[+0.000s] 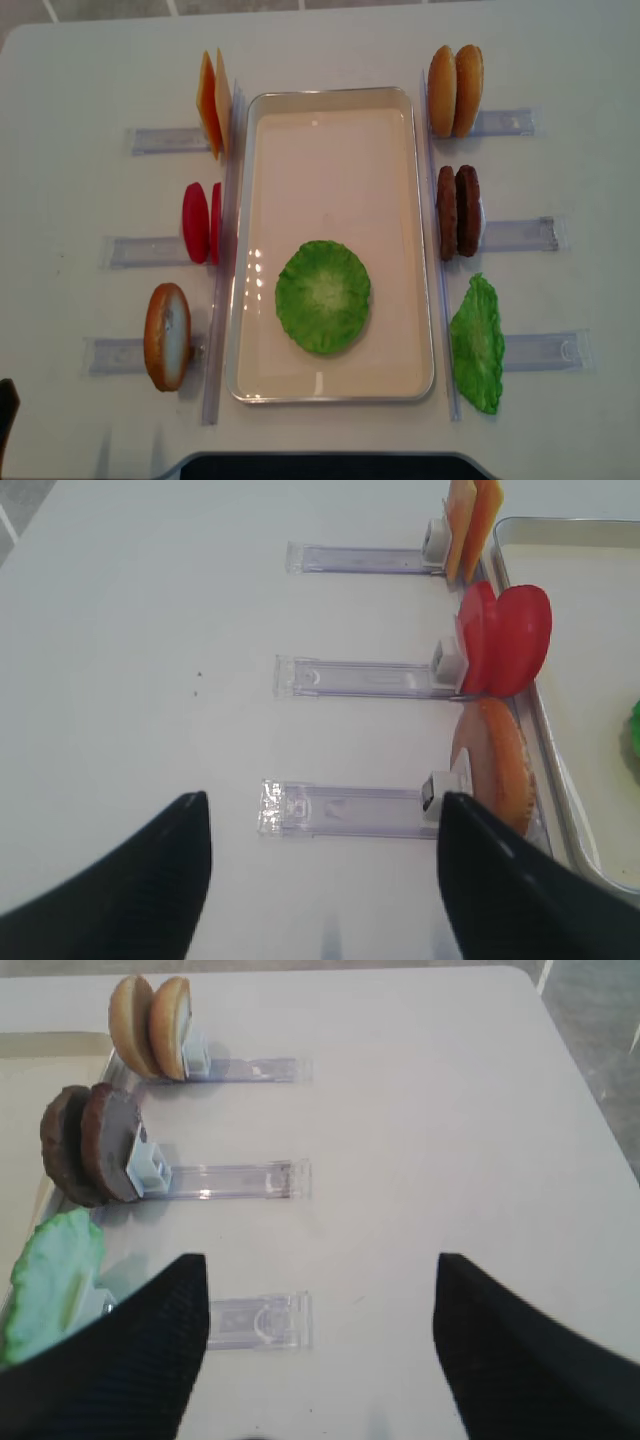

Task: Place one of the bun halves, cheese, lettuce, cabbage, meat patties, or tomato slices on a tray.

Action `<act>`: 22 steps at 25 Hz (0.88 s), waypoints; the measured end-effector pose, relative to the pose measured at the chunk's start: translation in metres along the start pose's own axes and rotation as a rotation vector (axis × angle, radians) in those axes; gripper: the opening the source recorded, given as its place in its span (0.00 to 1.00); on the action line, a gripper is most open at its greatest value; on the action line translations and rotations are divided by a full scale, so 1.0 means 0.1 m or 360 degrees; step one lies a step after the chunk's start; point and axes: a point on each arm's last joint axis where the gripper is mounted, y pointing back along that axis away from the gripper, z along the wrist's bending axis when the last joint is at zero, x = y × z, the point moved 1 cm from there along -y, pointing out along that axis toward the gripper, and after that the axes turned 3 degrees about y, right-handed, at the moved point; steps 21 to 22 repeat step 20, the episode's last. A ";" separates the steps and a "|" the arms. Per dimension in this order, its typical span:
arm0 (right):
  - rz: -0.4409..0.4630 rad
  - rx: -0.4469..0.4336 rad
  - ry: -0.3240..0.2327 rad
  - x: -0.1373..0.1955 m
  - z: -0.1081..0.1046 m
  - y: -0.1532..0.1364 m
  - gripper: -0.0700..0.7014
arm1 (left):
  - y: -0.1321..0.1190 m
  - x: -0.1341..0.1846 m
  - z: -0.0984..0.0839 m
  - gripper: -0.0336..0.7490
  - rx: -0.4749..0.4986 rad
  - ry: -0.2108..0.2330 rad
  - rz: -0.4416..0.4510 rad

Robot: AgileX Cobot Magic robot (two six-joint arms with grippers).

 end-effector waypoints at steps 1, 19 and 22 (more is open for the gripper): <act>0.0019 -0.0002 0.0001 0.02 0.00 -0.01 0.72 | 0.00 0.00 0.00 0.73 0.0000 0.0000 0.0000; 0.0067 0.0000 0.0007 0.06 0.00 -0.04 0.66 | 0.00 0.00 0.00 0.73 0.0000 0.0000 0.0000; 0.0067 0.0000 0.0007 0.06 0.00 -0.04 0.66 | 0.00 0.00 0.00 0.73 0.0000 0.0000 0.0000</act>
